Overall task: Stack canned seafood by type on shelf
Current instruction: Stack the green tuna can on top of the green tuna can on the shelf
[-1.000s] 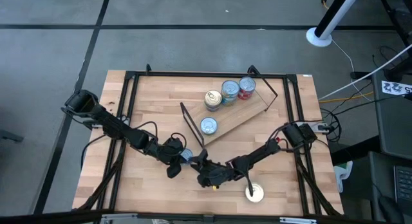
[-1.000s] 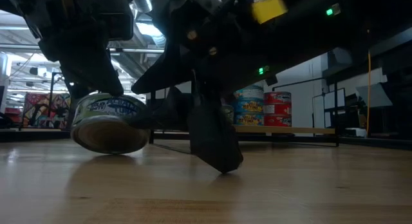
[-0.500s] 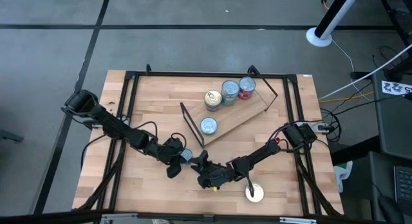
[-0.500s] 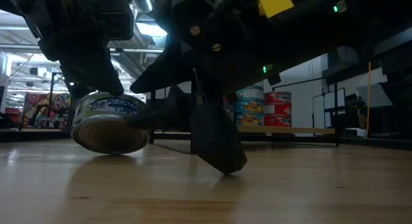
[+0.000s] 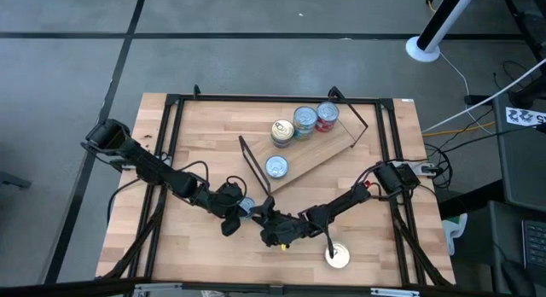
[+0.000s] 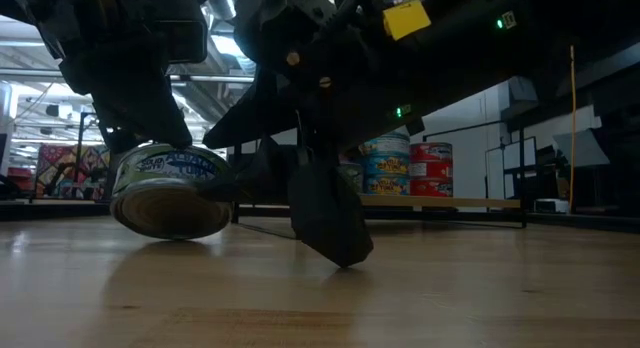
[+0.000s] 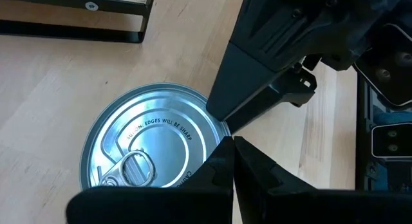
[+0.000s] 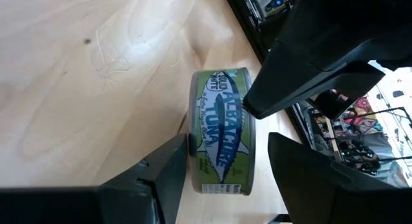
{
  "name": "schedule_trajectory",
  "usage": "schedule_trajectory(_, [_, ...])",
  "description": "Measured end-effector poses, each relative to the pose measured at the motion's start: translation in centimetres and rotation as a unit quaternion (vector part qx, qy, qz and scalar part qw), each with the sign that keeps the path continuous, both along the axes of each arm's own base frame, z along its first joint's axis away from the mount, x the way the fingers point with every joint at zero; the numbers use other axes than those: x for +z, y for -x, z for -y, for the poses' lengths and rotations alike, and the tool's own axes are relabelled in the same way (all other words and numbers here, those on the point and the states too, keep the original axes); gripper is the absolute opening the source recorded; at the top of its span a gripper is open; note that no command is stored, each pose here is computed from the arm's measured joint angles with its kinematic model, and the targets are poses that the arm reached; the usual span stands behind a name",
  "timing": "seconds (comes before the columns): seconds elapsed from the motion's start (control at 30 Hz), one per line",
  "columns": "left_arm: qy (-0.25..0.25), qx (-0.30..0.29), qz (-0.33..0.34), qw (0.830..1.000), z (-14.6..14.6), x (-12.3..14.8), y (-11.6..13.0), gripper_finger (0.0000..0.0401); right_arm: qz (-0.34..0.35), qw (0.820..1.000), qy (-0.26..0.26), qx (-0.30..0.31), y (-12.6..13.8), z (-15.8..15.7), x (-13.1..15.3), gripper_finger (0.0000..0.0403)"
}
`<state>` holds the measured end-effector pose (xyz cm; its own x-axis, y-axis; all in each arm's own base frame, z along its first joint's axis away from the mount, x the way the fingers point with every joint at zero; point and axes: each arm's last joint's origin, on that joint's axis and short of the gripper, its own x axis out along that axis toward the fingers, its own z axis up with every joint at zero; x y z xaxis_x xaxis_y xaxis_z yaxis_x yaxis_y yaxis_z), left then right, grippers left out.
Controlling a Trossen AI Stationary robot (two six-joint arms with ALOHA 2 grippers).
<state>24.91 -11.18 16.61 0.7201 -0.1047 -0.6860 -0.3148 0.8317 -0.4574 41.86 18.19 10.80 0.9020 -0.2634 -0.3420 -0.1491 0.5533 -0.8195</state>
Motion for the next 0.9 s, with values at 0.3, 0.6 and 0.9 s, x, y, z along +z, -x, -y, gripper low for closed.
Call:
schedule_trajectory(0.3, [0.003,0.001,0.004,1.0,0.03,0.06,-0.06,0.0,-0.014,1.0,-0.005,0.018,0.05,-0.08,-0.1,0.0215])
schedule_trajectory(0.6, [0.011,0.0,0.024,1.0,0.15,0.36,-0.31,0.0,-0.01,1.0,-0.025,-0.003,-0.12,0.47,-0.18,0.0215])
schedule_trajectory(0.9, [0.021,0.009,0.021,1.0,0.14,0.34,-0.3,0.0001,-0.008,0.999,-0.033,-0.007,-0.11,0.48,-0.19,0.0146])
